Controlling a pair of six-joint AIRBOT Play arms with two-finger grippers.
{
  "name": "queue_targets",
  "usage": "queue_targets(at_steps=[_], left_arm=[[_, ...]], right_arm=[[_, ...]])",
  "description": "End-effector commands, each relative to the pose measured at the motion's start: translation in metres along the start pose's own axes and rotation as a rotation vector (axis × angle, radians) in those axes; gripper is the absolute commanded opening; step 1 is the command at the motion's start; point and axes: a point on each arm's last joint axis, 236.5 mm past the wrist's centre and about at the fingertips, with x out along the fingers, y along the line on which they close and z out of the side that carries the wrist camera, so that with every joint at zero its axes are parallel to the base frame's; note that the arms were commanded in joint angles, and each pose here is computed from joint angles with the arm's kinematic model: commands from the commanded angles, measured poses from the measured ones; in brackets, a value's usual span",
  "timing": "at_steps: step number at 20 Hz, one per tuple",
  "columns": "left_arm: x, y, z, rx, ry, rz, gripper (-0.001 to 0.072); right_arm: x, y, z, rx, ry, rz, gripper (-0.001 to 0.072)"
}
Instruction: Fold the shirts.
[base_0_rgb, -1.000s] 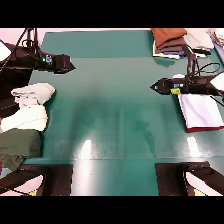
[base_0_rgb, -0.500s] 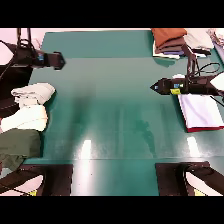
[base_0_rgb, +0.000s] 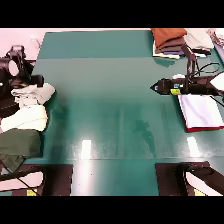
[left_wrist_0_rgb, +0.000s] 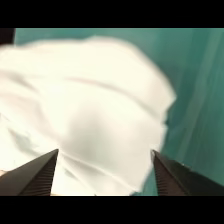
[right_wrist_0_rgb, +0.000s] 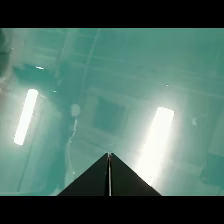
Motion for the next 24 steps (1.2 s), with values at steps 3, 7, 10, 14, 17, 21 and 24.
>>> queue_targets(at_steps=[3, 7, 10, 14, 17, 21, 24], left_arm=[[0.05, 0.008, -0.032, -0.027, 0.129, 0.028, 0.0582], [0.013, 0.013, 0.007, -0.052, 0.001, 0.021, 0.0027], [-0.098, 0.015, 0.082, -0.053, -0.318, -0.021, 0.0027], [-0.288, -0.023, 0.114, 0.058, -0.689, -0.148, 0.0026], [-0.36, -0.082, 0.088, 0.182, -0.776, -0.312, 0.0026], [-0.359, -0.197, 0.028, 0.417, -0.636, -0.528, 0.0026], [-0.341, -0.308, -0.039, 0.653, -0.49, -0.705, 0.0027]], right_arm=[[0.0, 0.0, 0.0, 0.0, 0.001, 0.001, 0.0017], [-0.003, 0.003, 0.002, -0.006, -0.013, 0.003, 0.0017], [-0.024, 0.015, 0.015, -0.037, -0.094, 0.012, 0.0018], [-0.074, 0.04, 0.046, -0.088, -0.255, 0.025, 0.0017], [-0.11, 0.055, 0.073, -0.128, -0.331, 0.023, 0.0017], [-0.147, 0.062, 0.098, -0.154, -0.419, 0.002, 0.0017], [-0.161, 0.062, 0.104, -0.159, -0.438, -0.012, 0.0017]])
